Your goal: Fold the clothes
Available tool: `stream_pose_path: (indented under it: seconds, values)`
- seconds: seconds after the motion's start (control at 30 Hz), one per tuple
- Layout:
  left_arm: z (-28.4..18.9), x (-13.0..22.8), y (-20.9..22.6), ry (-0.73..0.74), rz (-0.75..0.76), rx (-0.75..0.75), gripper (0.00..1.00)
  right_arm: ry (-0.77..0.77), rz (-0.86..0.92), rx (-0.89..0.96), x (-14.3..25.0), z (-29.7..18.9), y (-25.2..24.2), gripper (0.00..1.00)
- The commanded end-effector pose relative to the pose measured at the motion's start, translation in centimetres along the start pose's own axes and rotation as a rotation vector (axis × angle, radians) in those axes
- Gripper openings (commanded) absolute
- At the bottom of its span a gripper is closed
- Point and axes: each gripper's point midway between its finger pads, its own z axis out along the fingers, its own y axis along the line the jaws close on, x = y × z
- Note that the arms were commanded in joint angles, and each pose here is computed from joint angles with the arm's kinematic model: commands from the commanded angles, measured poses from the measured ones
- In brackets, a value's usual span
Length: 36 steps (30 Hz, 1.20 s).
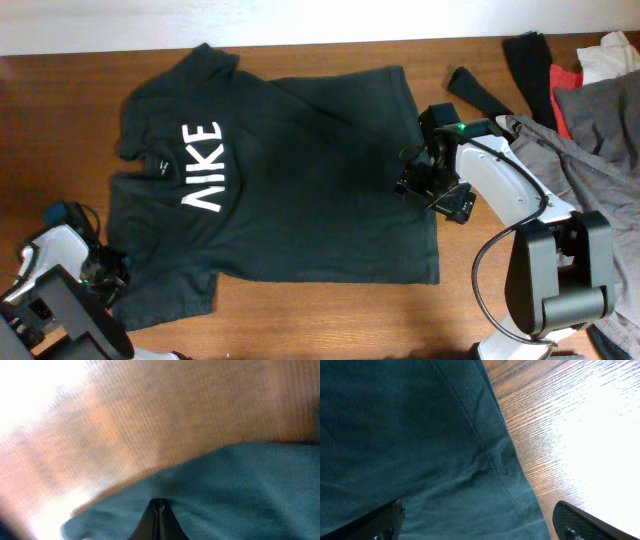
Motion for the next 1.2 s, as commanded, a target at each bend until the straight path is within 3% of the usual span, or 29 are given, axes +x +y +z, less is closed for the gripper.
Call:
stream_pose_path:
  seconds: [0.0,0.17,0.27,0.53,0.67,0.87,1.07,1.1,1.13,1.17]
  values:
    - [-2.5,-2.9,0.0,-0.074,-0.009,-0.017,0.02,-0.026,0.012,-0.025,-0.4,-1.0,0.4,0.98]
    - [-6.4,-4.1,-1.0,-0.093,-0.011,0.052,0.04,-0.026,0.012,-0.024,-0.4,-1.0,0.4,0.99]
    - [-8.8,-3.8,-2.9,-0.092,0.032,0.168,0.04,-0.026,0.012,-0.025,-0.4,-1.0,0.4,0.99]
    - [-13.8,-0.1,-9.8,-0.109,0.251,0.464,0.04,-0.026,0.012,-0.025,-0.4,-1.0,0.4,0.99]
    - [-14.4,2.5,-12.2,-0.126,0.414,0.471,0.05,-0.026,0.012,-0.025,-0.4,-1.0,0.4,0.99]
    - [-14.8,4.9,-14.0,-0.144,0.526,0.458,0.05,0.011,0.004,-0.041,0.3,-1.0,0.6,0.99]
    - [-15.1,6.4,-14.9,-0.147,0.583,0.464,0.08,0.128,-0.283,-0.046,3.0,-1.2,-0.1,0.96]
    - [-15.2,6.6,-15.1,-0.149,0.592,0.467,0.08,0.142,-0.318,-0.040,3.3,-1.2,-0.4,0.68]
    - [-15.2,6.7,-15.3,-0.152,0.598,0.470,0.08,0.157,-0.359,-0.034,3.7,-1.3,-0.7,0.25]
    - [-15.3,6.8,-15.4,-0.153,0.604,0.471,0.08,0.182,-0.376,-0.019,4.2,-1.3,-1.2,0.04]
